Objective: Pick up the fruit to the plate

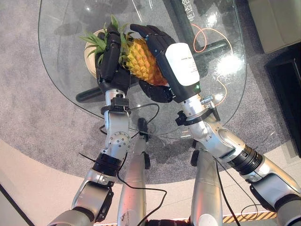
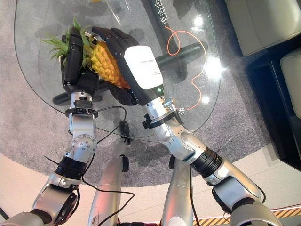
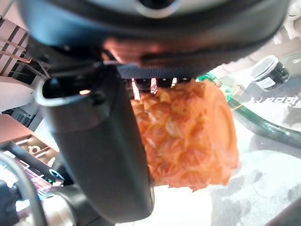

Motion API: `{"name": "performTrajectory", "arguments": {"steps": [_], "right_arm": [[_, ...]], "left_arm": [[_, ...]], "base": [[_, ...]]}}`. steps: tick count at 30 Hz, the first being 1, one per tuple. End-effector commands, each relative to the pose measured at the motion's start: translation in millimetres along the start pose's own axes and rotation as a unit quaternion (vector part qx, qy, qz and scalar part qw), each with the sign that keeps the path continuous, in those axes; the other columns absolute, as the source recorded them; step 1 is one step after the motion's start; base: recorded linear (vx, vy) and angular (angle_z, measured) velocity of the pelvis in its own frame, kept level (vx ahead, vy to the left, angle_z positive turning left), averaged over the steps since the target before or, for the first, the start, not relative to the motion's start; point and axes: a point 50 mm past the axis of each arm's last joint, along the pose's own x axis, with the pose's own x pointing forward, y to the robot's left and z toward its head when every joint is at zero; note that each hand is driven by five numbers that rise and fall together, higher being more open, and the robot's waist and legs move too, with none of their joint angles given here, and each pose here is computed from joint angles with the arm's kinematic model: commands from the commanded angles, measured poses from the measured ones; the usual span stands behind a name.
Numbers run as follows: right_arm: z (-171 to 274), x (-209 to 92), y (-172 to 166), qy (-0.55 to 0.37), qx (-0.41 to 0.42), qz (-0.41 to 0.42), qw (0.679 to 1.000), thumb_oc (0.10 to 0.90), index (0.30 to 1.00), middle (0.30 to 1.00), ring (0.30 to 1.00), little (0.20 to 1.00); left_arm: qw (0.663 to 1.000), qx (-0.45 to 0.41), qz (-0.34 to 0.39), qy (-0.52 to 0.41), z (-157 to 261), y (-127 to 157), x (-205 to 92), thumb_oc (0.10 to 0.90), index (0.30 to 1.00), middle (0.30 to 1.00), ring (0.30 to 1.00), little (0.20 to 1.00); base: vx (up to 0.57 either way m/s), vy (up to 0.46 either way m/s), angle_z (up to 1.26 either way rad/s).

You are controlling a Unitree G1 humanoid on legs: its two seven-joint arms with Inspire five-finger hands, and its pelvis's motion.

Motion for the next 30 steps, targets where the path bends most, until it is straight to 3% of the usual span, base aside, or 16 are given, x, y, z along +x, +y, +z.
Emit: {"name": "performTrajectory", "arguments": {"steps": [1,11,20,30], "right_arm": [[32.8,33.3,-50.2,-0.096,0.027,-0.139,0.985,0.8,0.9,0.9,0.9,0.9],[33.2,34.2,-49.8,-0.095,0.027,-0.138,0.986,0.8,0.9,0.9,0.9,0.9],[34.6,36.4,-50.8,-0.099,0.025,-0.129,0.986,0.8,0.9,0.9,0.9,0.9],[33.1,36.8,-49.1,-0.094,0.025,-0.129,0.987,0.8,0.9,0.9,0.9,0.9]], "left_arm": [[0.984,-0.016,-0.088,-0.151,44.7,-49.5,15.9,0.1,0.3,0.3,0.3,0.2],[0.976,0.011,0.001,-0.218,57.6,-45.4,13.7,0.1,0.3,0.3,0.3,0.2],[0.962,0.06,0.006,-0.265,66.6,-54.7,13.6,0.1,0.3,0.3,0.3,0.2],[0.958,0.03,0.037,-0.284,71.5,-49.4,11.0,0.1,0.3,0.3,0.3,0.2]], "base": [[0.0,0.0,0.0],[0.0,0.0,0.0],[0.0,0.0,0.0],[0.0,0.0,0.0]]}}
